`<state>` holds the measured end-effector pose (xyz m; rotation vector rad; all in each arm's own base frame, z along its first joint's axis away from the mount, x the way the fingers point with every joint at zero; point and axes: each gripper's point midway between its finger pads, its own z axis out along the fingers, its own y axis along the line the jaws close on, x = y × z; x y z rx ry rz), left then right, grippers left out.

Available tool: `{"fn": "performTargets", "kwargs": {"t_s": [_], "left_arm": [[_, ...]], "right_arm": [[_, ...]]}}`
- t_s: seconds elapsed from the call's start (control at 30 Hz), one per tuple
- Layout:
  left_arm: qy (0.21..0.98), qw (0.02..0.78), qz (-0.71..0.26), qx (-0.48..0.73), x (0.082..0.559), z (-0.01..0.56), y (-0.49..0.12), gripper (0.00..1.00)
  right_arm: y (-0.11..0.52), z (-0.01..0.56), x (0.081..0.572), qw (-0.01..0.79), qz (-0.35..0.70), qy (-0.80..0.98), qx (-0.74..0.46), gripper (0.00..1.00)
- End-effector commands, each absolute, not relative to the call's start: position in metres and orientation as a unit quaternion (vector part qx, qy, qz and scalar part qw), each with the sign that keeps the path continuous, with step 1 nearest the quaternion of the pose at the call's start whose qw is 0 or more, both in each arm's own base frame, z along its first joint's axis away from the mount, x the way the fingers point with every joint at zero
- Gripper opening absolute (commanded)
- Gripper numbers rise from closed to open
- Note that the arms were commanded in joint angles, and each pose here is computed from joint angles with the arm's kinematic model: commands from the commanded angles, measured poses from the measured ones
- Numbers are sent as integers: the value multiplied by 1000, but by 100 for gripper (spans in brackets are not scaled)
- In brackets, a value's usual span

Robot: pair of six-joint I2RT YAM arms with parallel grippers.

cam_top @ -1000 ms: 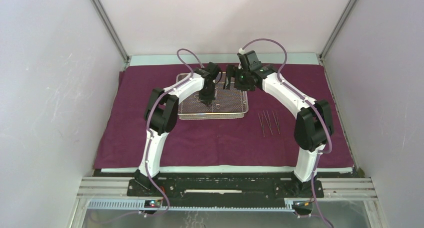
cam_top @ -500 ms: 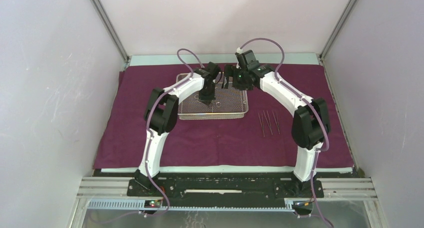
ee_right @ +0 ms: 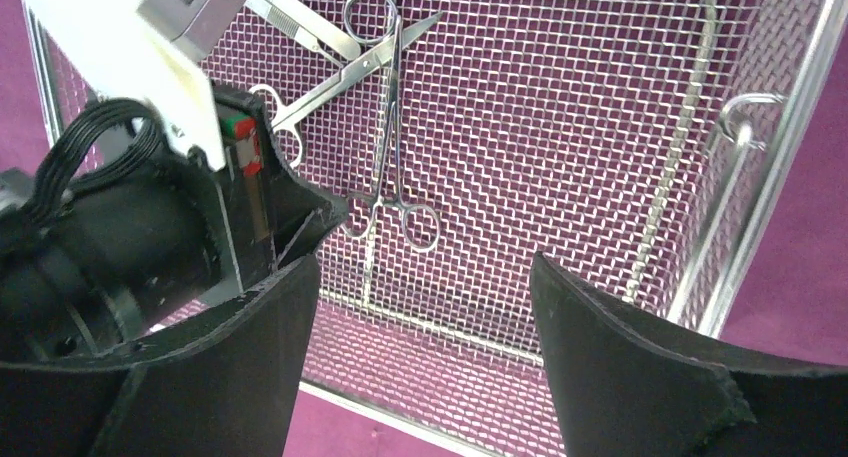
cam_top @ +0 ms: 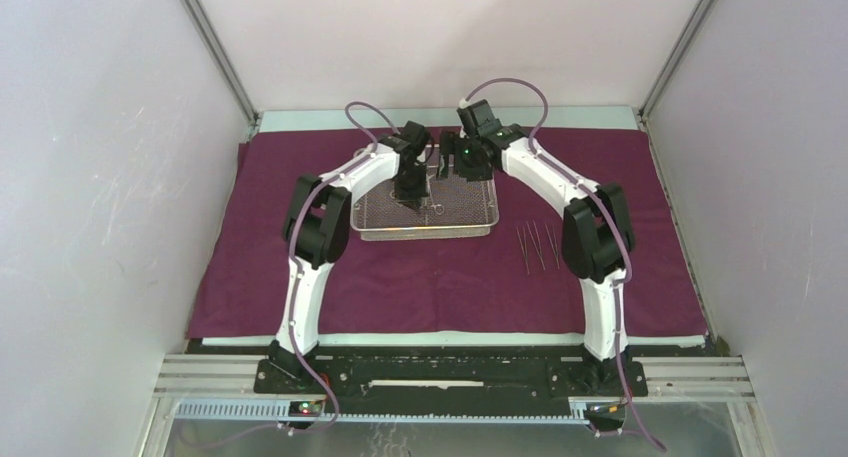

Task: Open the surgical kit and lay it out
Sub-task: Pick up the medical item from the container.

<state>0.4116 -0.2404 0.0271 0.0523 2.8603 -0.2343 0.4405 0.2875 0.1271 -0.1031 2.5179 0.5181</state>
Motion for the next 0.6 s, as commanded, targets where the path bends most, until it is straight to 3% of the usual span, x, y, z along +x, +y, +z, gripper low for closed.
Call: {"fn": "performTargets", "kwargs": {"t_s": [0.0, 0.43, 0.57], "left_arm": [[979, 148, -143, 12, 410, 52, -258, 0], [978, 137, -156, 4, 411, 44, -256, 0], [978, 134, -158, 3, 411, 43, -256, 0]], "right_arm": [[303, 122, 444, 268, 205, 940, -53, 84], [325, 65, 441, 176, 300, 937, -5, 69], [323, 54, 436, 159, 310, 937, 9, 68]]}}
